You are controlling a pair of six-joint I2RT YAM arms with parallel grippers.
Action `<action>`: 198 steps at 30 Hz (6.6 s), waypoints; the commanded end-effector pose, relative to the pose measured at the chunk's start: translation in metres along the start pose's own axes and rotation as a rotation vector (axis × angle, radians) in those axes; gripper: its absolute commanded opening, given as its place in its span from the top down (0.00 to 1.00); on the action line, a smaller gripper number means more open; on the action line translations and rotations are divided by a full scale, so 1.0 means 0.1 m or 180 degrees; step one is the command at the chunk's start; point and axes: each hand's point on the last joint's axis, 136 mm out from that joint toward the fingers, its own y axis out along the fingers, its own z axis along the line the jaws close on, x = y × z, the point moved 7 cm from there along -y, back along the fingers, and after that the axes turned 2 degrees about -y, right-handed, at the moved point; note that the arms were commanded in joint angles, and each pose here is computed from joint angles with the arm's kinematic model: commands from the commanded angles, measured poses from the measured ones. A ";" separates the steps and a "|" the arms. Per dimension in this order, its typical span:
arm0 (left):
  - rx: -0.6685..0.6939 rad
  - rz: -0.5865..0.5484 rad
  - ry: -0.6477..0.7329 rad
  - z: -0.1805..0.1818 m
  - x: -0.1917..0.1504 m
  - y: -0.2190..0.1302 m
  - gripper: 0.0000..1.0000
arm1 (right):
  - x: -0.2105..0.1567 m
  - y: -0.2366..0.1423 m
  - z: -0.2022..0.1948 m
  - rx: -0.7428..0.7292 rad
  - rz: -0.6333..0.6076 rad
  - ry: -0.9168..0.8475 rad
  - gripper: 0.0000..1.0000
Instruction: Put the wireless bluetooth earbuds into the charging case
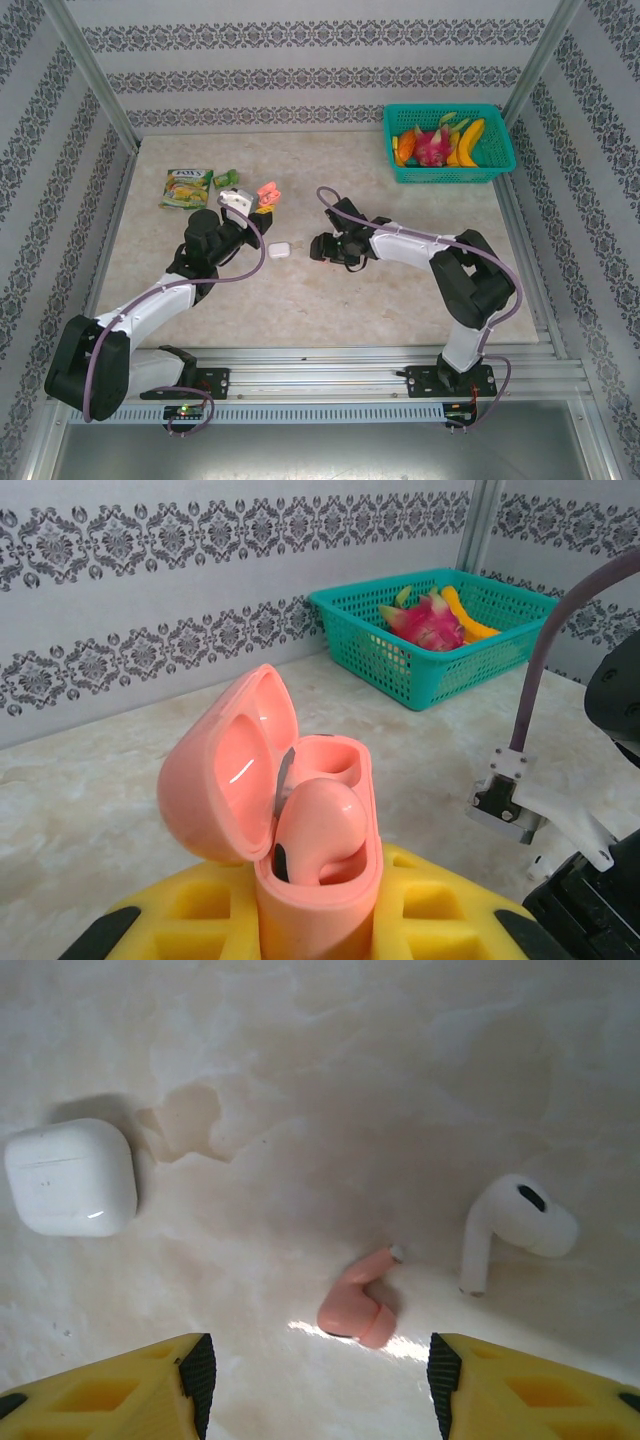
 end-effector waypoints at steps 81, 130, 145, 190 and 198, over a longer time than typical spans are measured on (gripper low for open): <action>0.0289 -0.0379 0.0037 0.19 0.36 -0.21 1.00 | -0.26 0.08 0.46 -0.0244 0.0662 -0.3085 0.41; 0.0254 -0.0362 -0.0039 0.20 0.33 -0.16 1.00 | -0.63 0.48 0.27 -0.0906 0.0895 -0.1254 0.69; 0.0246 -0.0369 -0.0042 0.19 0.35 -0.17 1.00 | -0.61 0.52 0.34 -0.1065 0.0940 -0.1631 0.55; 0.0250 -0.0357 -0.0064 0.20 0.33 -0.16 1.00 | -0.41 0.53 0.08 -0.1389 0.0635 -0.0749 0.62; 0.0237 -0.0358 -0.0083 0.20 0.33 -0.15 1.00 | -0.43 0.50 0.09 -0.1497 0.0614 -0.0917 0.73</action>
